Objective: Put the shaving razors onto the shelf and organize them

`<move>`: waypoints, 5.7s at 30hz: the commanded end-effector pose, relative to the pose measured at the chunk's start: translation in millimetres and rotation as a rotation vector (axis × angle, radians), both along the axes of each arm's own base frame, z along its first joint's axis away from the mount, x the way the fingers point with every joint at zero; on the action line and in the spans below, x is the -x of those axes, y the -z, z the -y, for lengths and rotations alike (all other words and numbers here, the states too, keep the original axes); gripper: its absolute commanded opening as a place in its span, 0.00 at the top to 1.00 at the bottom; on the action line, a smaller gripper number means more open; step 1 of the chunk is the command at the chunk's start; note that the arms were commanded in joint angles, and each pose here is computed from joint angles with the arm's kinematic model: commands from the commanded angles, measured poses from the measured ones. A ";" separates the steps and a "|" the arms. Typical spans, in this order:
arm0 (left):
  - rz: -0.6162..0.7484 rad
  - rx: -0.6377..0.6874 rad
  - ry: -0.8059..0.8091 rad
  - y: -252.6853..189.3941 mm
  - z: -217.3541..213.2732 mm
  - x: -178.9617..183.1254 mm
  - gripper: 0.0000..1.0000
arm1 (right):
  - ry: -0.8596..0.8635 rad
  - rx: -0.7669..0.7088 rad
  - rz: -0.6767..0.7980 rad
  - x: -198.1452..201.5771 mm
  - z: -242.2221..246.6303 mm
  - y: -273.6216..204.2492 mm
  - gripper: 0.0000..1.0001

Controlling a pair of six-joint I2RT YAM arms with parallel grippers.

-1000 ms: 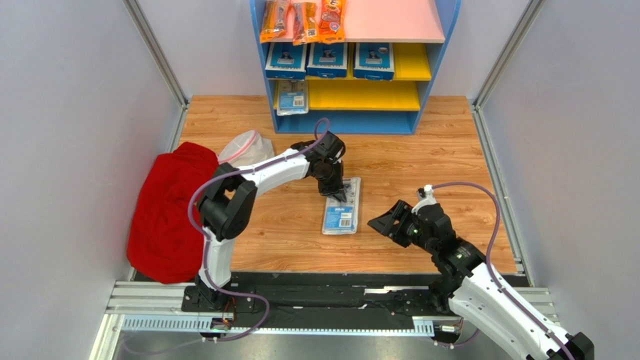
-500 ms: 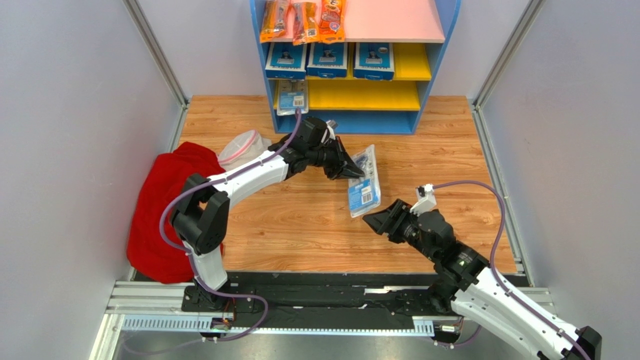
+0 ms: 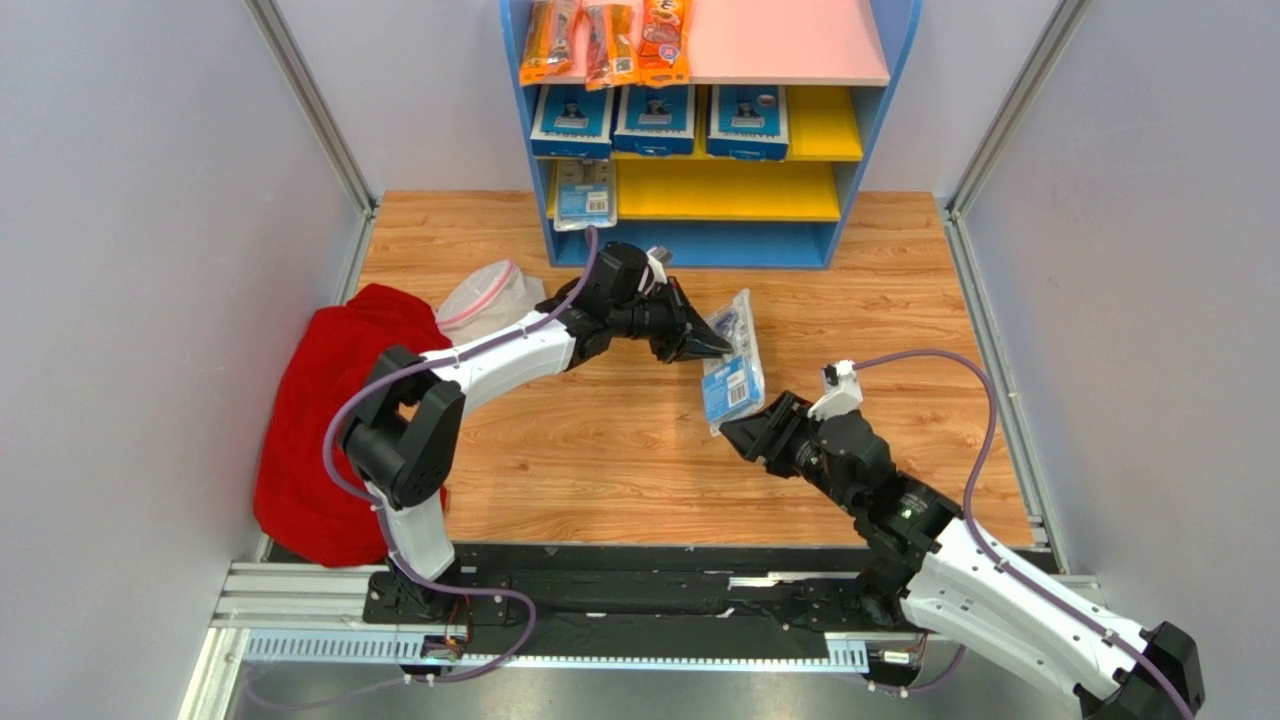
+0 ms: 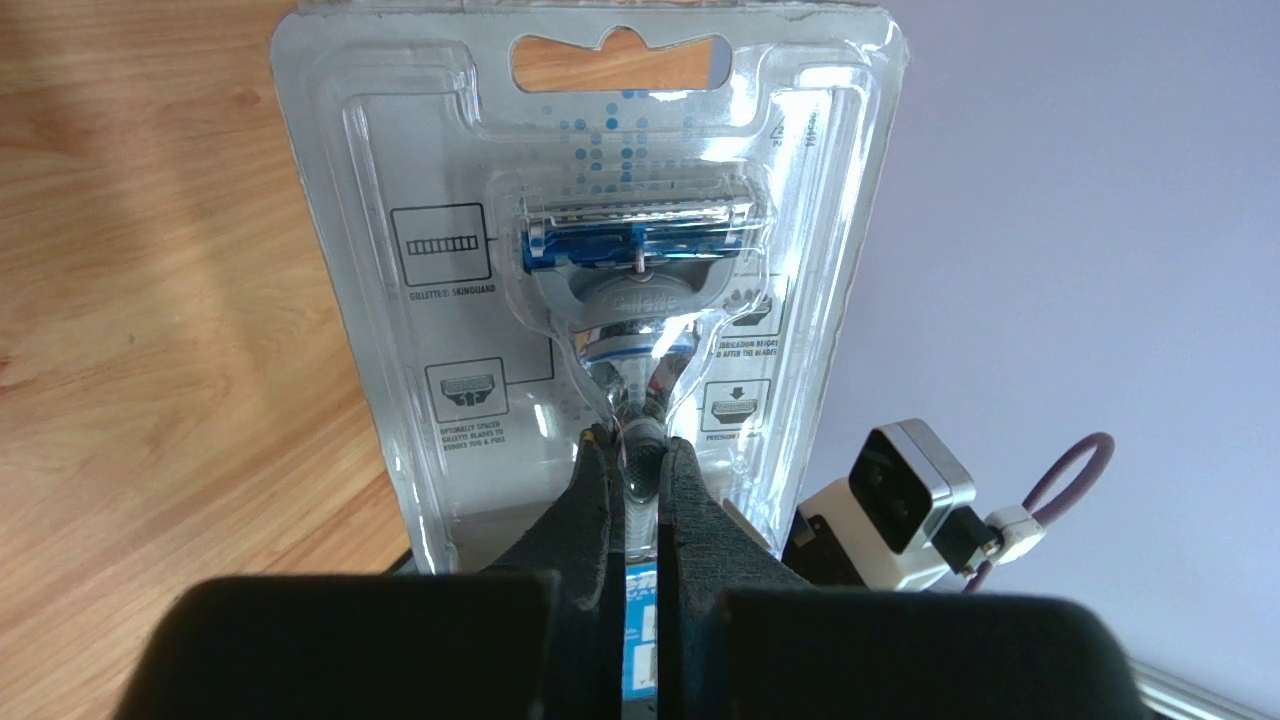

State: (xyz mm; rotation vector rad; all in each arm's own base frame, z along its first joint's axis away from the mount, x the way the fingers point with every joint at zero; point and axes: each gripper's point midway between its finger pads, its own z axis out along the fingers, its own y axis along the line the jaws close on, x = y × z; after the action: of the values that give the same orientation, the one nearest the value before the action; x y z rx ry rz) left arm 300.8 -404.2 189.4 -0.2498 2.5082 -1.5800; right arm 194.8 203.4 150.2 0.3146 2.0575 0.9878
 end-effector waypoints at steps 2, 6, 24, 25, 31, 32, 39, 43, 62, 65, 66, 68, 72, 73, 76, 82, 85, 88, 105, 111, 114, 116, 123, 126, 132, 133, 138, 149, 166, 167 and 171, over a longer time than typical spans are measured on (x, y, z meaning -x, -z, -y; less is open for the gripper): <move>0.013 0.065 0.027 -16.5 9.9 4.5 1.00 | 0.005 -0.090 0.148 -10.1 -8.3 -52.7 0.45; 0.016 0.071 0.031 -18.6 11.4 3.6 1.00 | 0.035 -0.091 0.145 -12.6 -5.6 -53.2 0.45; 0.032 0.074 0.060 -11.7 -1.7 30.2 0.96 | 0.184 -0.157 0.118 -21.0 14.2 -42.2 1.00; 0.069 0.058 0.058 -13.4 -5.7 30.0 0.90 | 0.183 -0.157 0.118 -20.1 14.8 -42.0 1.00; 0.171 -0.172 0.034 -8.6 -36.9 29.4 0.53 | 0.177 -0.161 0.117 -14.6 19.0 -41.4 1.00; 0.157 -0.231 0.030 -3.3 -46.3 33.4 0.50 | 0.175 -0.160 0.117 -13.8 19.7 -41.5 1.00; 0.356 -0.512 -0.041 -31.6 -107.5 27.0 0.47 | 0.142 -0.148 0.117 -11.7 14.9 -41.3 1.00; 0.465 -0.732 -0.154 -47.5 -166.1 23.6 0.47 | 0.097 -0.171 0.143 -11.7 4.5 -48.2 1.00; 0.520 -1.259 -0.281 -54.1 -345.1 71.8 0.34 | -0.059 -0.266 0.222 -46.7 -69.1 -80.8 1.00; 0.542 -1.278 -0.270 -50.7 -349.3 72.8 0.34 | -0.102 -0.296 0.222 -58.9 -89.8 -86.4 1.00; 0.541 -1.290 -0.264 -47.8 -351.2 73.6 0.34 | -0.122 -0.326 0.232 -62.3 -97.1 -98.9 1.00; 0.548 -1.324 -0.255 -46.4 -356.5 73.1 0.34 | -0.144 -0.357 0.237 -73.7 -108.0 -103.6 1.00; 0.543 -1.379 -0.222 -31.6 -363.8 75.4 0.34 | -0.192 -0.439 0.247 -89.6 -126.4 -123.4 1.00; 0.543 -1.388 -0.223 -30.1 -366.2 76.1 0.34 | -0.193 -0.479 0.254 -95.7 -130.7 -131.3 1.00; 0.562 -1.360 -0.225 -26.8 -364.9 79.2 0.34 | -0.201 -0.548 0.265 -109.7 -134.3 -141.7 1.00; 0.610 -1.328 -0.264 -33.1 -368.6 84.4 0.33 | -0.176 -0.708 0.251 -145.1 -129.3 -149.2 1.00; 0.621 -1.312 -0.274 -34.0 -368.4 85.9 0.33 | -0.163 -0.763 0.241 -164.0 -126.5 -146.8 1.00; 0.627 -1.310 -0.282 -35.5 -369.4 86.6 0.33 | -0.150 -0.802 0.237 -178.0 -124.7 -144.4 1.00; 0.631 -1.301 -0.285 -35.7 -369.1 87.4 0.32 | -0.005 -0.825 0.214 -262.0 -105.5 -116.7 1.00; 0.655 -1.278 -0.317 -41.8 -371.6 91.2 0.32 | 0.032 -0.869 0.203 -294.1 -107.3 -114.3 1.00; 0.675 -1.260 -0.338 -45.1 -373.3 93.8 0.32 | 0.054 -0.900 0.200 -308.6 -101.7 -112.7 1.00; 0.687 -1.250 -0.346 -46.7 -373.2 94.3 0.32 | 0.067 -0.892 0.196 -313.9 -100.3 -109.9 1.00; 0.688 -1.247 -0.344 -45.4 -372.2 93.6 0.32 | 0.138 -0.833 0.174 -335.6 -90.1 -98.3 0.98; 0.687 -1.249 -0.344 -44.3 -372.6 93.7 0.32 | 0.142 -0.799 0.160 -345.6 -88.5 -97.4 0.98; 0.691 -1.245 -0.347 -43.9 -372.3 93.7 0.32 | 0.154 -0.749 0.137 -360.6 -96.5 -90.4 0.96; 0.689 -1.246 -0.345 -43.5 -372.6 94.2 0.32 | 0.161 -0.746 0.130 -362.4 -96.4 -86.1 0.96; 0.689 -1.247 -0.338 -42.7 -371.3 92.8 0.32 | 0.138 -0.720 0.088 -371.5 -106.9 -74.6 0.94; 0.697 -1.238 -0.337 -41.8 -370.2 93.0 0.32 | 0.176 -0.708 0.077 -380.2 -107.1 -66.9 0.90; 0.711 -1.226 -0.354 -43.9 -372.1 95.5 0.32 | 0.127 -0.631 -0.004 -375.2 -129.6 -51.6 0.63; 0.711 -1.226 -0.354 -43.9 -372.1 95.5 0.32 | 0.120 -0.627 -0.009 -373.2 -131.7 -51.6 0.61; 0.714 -1.223 -0.358 -44.7 -372.1 95.6 0.32 | 0.112 -0.615 0.007 -369.6 -130.6 -57.6 0.47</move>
State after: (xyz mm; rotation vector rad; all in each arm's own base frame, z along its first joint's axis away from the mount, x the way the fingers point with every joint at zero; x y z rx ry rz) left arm 202.0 -32.6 230.2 0.0428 2.1857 0.1500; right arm 569.0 328.3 179.4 0.8150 1.6976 1.5126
